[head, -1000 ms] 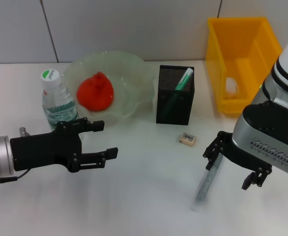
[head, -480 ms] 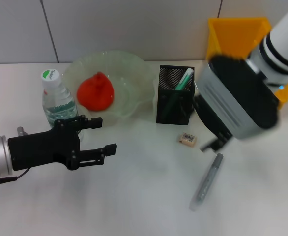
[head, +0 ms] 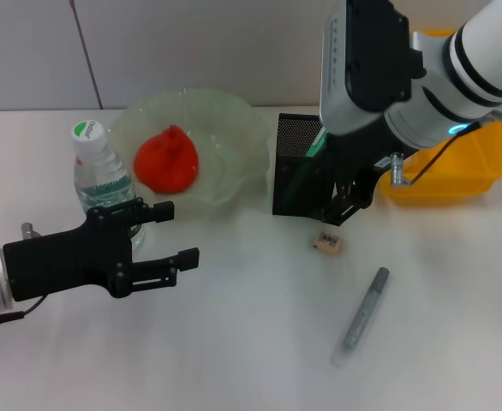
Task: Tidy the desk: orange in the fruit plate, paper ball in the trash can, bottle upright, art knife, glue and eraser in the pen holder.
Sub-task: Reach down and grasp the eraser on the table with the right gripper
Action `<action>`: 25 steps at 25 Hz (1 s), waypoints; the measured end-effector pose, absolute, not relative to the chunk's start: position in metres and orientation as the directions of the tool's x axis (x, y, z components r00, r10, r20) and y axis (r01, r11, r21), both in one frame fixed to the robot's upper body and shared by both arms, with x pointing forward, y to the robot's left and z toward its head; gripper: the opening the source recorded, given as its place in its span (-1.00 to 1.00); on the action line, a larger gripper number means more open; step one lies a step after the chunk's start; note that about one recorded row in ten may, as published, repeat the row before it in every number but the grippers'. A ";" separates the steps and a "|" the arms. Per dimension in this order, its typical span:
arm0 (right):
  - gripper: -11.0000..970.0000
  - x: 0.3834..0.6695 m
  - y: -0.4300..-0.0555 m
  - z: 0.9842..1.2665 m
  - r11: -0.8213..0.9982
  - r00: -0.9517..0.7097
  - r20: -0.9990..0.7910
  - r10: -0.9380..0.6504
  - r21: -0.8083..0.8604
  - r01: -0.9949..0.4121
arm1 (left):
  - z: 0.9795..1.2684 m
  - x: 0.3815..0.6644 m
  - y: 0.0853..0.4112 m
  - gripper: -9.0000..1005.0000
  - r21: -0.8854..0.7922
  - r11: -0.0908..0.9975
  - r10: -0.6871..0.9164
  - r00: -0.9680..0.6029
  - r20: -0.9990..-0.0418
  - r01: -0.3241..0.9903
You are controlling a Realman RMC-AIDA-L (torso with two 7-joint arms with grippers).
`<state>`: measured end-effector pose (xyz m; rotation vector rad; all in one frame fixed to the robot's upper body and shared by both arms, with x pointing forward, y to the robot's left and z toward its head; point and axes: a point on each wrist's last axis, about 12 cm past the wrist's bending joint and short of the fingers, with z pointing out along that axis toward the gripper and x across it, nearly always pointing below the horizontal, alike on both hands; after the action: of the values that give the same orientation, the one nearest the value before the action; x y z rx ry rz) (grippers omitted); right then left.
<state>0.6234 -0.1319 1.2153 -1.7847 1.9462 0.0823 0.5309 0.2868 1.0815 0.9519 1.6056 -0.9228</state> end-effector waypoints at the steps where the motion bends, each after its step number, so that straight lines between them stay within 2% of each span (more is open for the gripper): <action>1: 0.46 0.623 -0.132 1.216 0.173 -0.054 -0.401 -0.915 -0.266 -0.948 | 1.082 0.530 0.287 0.63 -0.112 0.390 0.131 -0.175 -0.976 0.914; 14: 0.44 0.620 -0.142 1.203 0.422 -0.356 -0.368 -0.859 -0.117 -0.899 | 1.084 0.525 0.285 0.63 -0.121 0.355 0.110 -0.170 -0.979 0.927; 25: 0.43 0.634 -0.144 1.162 0.521 -0.472 -0.352 -0.808 -0.051 -0.852 | 1.078 0.518 0.280 0.63 -0.146 0.311 0.121 -0.192 -0.974 0.939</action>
<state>0.6335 -0.1441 1.1624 -1.3792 2.4324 0.1866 0.5176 0.2798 1.0784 0.9960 1.5746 -1.0235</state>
